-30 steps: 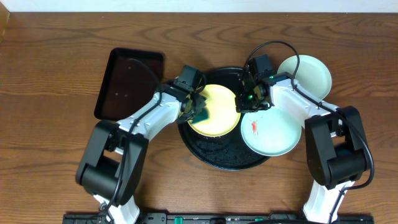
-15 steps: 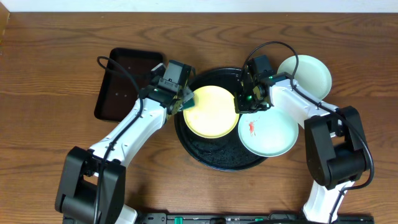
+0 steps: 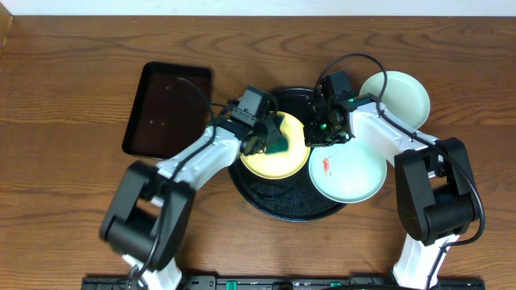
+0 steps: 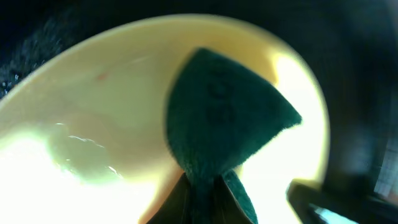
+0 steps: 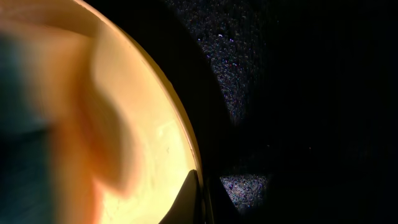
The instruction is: Clean dirty plates on tray and stack at the side
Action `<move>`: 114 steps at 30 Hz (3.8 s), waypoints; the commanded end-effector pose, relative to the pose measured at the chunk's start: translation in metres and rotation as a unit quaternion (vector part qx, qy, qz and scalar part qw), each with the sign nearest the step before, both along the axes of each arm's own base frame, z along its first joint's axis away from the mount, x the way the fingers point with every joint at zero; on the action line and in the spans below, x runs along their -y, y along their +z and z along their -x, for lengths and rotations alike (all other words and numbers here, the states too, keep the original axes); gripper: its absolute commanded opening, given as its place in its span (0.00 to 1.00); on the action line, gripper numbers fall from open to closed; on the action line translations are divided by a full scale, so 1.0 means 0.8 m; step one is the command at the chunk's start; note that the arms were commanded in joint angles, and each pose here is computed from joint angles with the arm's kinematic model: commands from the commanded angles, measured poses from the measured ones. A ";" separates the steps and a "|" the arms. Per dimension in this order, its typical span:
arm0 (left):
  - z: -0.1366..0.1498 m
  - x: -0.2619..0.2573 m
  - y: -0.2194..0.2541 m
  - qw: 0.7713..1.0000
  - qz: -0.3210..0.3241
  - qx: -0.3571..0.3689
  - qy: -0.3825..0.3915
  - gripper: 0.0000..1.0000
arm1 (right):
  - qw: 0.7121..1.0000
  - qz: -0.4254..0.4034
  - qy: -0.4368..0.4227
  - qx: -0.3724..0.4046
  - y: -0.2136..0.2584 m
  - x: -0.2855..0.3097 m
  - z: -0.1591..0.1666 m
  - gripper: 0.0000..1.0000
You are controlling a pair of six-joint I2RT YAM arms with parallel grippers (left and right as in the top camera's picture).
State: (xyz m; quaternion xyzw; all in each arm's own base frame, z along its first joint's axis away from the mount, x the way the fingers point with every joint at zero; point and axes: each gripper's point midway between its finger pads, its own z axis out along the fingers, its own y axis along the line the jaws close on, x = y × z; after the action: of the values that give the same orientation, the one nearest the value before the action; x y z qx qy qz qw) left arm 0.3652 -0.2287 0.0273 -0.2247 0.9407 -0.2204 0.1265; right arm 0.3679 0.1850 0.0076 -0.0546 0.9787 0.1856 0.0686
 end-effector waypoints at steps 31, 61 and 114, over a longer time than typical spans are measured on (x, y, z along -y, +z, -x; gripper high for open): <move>0.003 -0.068 0.041 0.998 -0.038 0.002 0.050 0.07 | 0.999 0.029 -0.020 -0.003 -0.011 0.015 -0.002 0.01; 0.068 -0.138 -0.051 0.958 -0.227 -0.124 0.123 0.07 | 0.999 0.029 -0.023 -0.005 -0.011 0.016 -0.002 0.01; 0.021 -0.301 0.130 0.971 -0.213 0.052 0.095 0.07 | 0.727 0.549 0.000 0.413 0.353 0.015 -0.016 0.01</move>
State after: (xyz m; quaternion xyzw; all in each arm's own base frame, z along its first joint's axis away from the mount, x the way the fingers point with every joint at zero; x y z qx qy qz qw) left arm 0.3495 0.0109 0.1397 -0.2789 0.9267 -0.0187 0.2514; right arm 0.3871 0.1935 0.2260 -0.2066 0.8570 -0.3080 0.3577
